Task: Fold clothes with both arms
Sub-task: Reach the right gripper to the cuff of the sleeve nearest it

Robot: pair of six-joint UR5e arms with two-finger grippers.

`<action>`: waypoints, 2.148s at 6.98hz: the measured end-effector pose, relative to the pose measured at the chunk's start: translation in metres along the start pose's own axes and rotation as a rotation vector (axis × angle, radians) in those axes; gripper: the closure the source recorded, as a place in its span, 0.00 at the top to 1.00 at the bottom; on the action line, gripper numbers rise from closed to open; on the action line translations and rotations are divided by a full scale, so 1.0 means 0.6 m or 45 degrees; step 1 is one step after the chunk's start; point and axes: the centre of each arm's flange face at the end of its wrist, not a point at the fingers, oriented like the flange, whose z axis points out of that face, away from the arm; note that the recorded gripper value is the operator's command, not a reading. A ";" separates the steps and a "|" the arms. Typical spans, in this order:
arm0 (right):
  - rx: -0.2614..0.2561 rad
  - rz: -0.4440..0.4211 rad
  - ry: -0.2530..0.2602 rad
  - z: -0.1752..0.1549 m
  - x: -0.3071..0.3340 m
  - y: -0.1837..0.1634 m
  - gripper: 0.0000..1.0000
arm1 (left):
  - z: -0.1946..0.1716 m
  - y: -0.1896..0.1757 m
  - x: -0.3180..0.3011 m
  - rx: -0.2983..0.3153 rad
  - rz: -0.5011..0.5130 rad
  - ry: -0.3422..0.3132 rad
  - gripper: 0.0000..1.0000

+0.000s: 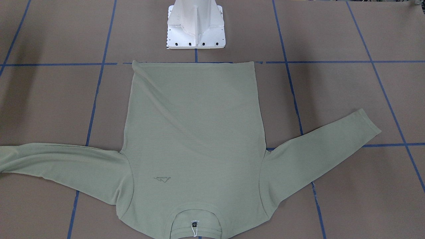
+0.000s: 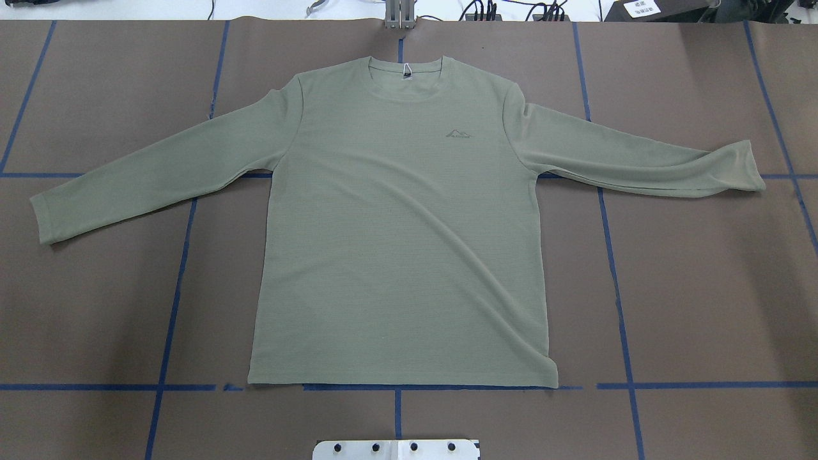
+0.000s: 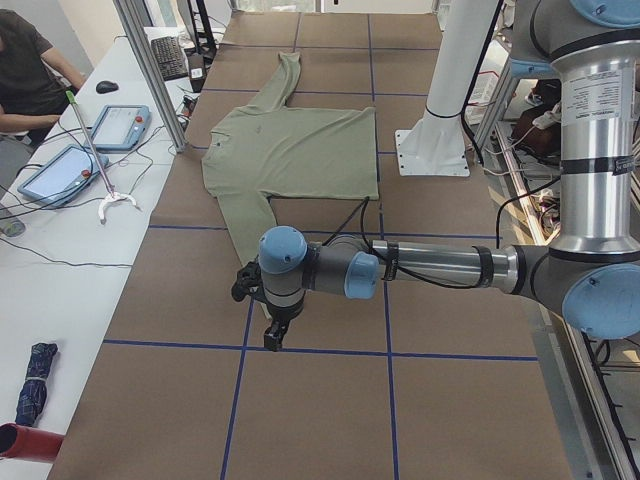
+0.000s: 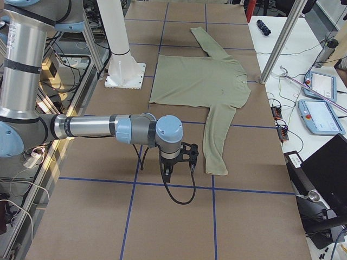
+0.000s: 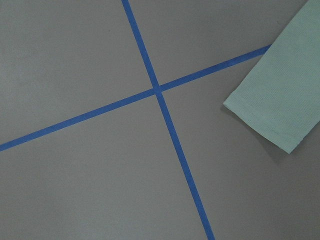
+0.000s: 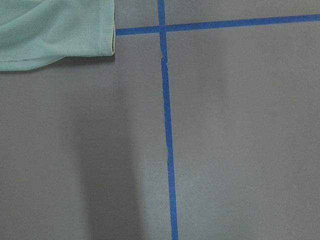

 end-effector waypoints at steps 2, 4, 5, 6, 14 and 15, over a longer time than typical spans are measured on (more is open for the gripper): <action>0.005 0.016 -0.001 -0.003 -0.016 -0.014 1.00 | -0.006 -0.009 0.004 0.011 0.008 -0.003 1.00; 0.040 -0.032 0.006 -0.002 -0.043 -0.034 1.00 | -0.027 -0.044 0.017 0.050 0.044 -0.015 1.00; 0.072 -0.069 0.014 0.002 -0.055 -0.042 1.00 | -0.038 -0.065 0.024 0.078 0.074 -0.021 1.00; 0.101 -0.095 0.011 0.013 -0.071 -0.048 1.00 | -0.047 -0.088 0.032 0.111 0.108 -0.029 1.00; 0.233 -0.237 0.010 0.256 -0.121 -0.139 1.00 | -0.044 -0.117 0.040 0.236 0.087 -0.020 1.00; 0.228 -0.231 0.017 0.276 -0.131 -0.187 1.00 | -0.045 -0.118 0.040 0.238 0.085 -0.020 1.00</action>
